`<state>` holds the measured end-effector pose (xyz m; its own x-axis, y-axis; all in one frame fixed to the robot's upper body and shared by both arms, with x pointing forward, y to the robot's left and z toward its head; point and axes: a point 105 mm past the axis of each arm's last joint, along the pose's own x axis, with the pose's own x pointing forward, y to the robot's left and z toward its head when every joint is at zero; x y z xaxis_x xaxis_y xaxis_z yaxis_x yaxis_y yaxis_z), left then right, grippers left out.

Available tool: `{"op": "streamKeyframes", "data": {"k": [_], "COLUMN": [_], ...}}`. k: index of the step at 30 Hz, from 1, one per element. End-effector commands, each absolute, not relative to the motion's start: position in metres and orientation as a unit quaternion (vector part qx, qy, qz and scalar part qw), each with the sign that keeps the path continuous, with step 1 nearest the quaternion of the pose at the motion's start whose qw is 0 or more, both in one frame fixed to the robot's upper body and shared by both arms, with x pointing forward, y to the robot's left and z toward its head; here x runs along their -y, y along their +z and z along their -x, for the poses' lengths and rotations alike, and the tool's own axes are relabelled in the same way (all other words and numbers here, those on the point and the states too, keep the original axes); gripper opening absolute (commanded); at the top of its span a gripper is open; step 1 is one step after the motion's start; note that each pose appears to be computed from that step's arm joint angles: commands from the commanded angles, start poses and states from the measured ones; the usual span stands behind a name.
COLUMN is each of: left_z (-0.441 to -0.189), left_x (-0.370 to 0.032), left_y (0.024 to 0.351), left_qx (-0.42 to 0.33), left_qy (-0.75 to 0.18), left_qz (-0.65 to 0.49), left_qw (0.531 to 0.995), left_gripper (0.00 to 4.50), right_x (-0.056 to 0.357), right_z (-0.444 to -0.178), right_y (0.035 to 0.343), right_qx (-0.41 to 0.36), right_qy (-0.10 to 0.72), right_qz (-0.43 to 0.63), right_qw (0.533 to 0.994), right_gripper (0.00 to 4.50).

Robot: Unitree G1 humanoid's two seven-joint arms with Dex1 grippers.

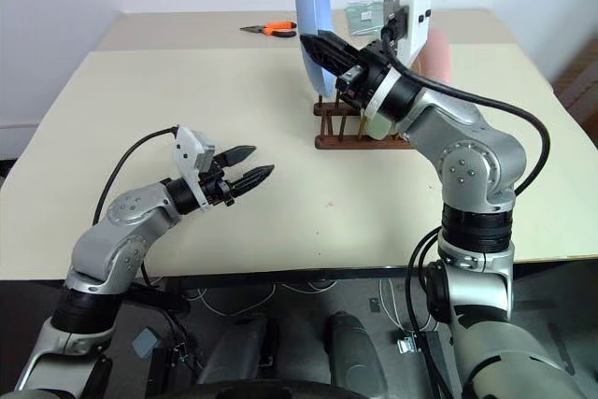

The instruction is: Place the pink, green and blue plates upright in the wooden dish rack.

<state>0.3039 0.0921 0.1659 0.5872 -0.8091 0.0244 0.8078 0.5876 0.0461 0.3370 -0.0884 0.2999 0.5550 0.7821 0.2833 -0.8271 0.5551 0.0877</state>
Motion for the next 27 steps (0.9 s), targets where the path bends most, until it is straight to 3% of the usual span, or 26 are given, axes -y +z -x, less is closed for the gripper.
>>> {"op": "streamKeyframes", "data": {"k": [1,10,19,27], "left_z": [-0.291,-0.281,-0.281,-0.282], "left_x": [-0.086,-0.081,-0.080,-0.081], "left_y": [0.174,0.169,0.167,0.166], "left_qx": [0.032,0.015,0.011,0.010], "left_qy": [-0.487,-0.503,-0.500,-0.494], "left_qz": [-0.017,-0.026,-0.037,-0.044], "left_qw": [0.873,0.864,0.865,0.869], "left_gripper": [2.96,2.96,2.96,2.96], "right_x": [0.097,0.104,0.119,0.117], "right_z": [-0.336,-0.353,-0.392,-0.387], "right_y": [0.313,0.297,0.289,0.299], "right_qx": [0.123,0.067,0.013,0.028], "right_qy": [0.457,0.453,0.404,0.438], "right_qz": [-0.126,-0.182,-0.248,-0.227], "right_qw": [0.872,0.870,0.880,0.869], "right_gripper": [0.00,0.00,0.00,0.00]}}
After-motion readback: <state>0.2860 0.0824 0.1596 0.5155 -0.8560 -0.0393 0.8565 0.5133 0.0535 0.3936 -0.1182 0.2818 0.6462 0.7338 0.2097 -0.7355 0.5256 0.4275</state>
